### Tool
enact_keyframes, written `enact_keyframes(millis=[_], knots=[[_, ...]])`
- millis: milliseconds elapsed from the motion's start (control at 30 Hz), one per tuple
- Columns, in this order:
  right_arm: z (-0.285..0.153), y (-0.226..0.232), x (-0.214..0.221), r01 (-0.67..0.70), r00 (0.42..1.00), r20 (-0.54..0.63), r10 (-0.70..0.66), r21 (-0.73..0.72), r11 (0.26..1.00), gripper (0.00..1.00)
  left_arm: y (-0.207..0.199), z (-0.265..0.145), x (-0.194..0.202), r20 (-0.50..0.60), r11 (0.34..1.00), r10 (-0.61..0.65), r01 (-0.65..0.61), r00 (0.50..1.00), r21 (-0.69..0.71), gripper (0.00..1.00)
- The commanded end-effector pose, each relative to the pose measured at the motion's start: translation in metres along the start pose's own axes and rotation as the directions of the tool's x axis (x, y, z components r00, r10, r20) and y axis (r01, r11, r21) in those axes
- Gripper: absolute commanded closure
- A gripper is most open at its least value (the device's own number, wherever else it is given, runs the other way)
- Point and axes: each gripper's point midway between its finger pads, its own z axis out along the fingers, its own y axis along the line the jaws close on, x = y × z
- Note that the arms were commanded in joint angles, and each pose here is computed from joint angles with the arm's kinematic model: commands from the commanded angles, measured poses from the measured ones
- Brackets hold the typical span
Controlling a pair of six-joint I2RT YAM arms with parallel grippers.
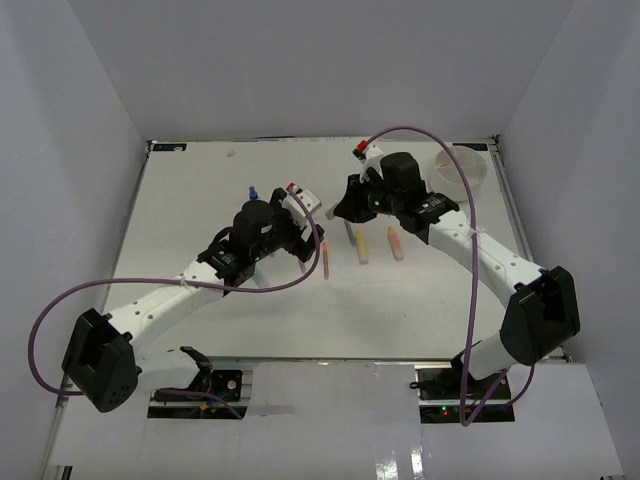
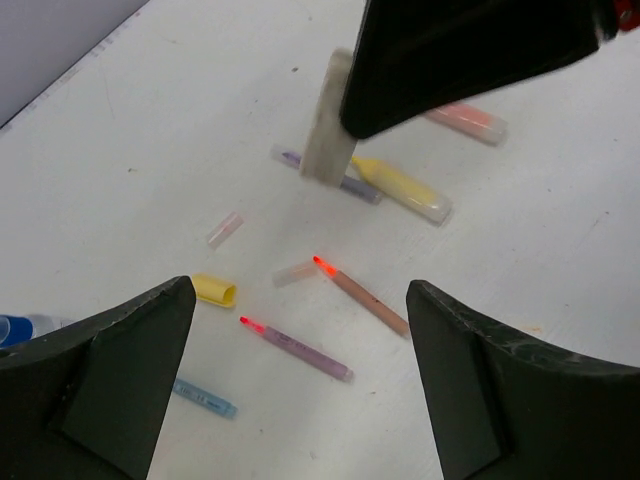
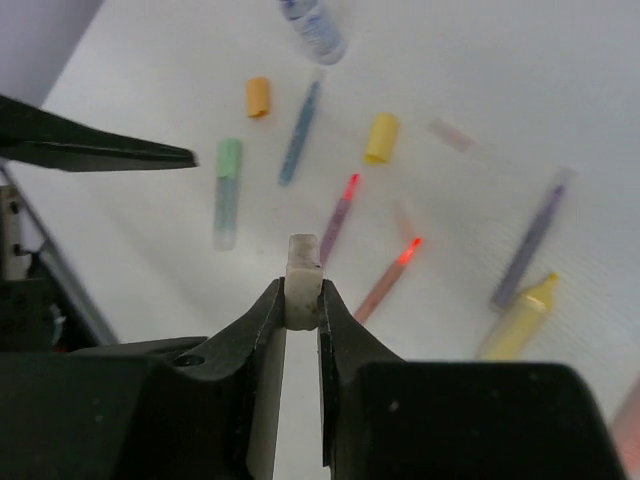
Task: Sort the stationery into containers
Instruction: Pick up the stationery from the center of the board, then place the stationery in the storage box.
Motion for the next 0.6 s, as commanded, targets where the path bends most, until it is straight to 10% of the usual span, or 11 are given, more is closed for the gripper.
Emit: enact_keyframes(millis=[0, 233, 567], knots=[[-0.026, -0.053, -0.049, 0.096, 0.984, 0.116, -0.136, 0.295, 0.951, 0.92, 0.025, 0.001, -0.009, -0.001, 0.988, -0.058, 0.057, 0.998, -0.145, 0.02], [-0.089, -0.190, -0.093, 0.042, 0.969, 0.119, -0.214, 0.779, 0.626, 0.92, 0.091, -0.007, 0.006, -0.022, 0.872, -0.318, 0.284, 0.948, -0.398, 0.02], [-0.112, -0.309, -0.113, -0.084, 0.978, 0.147, -0.145, 0.924, 0.372, 0.92, 0.204, -0.087, 0.027, 0.195, 0.529, -0.497, 0.473, 0.846, -0.704, 0.02]])
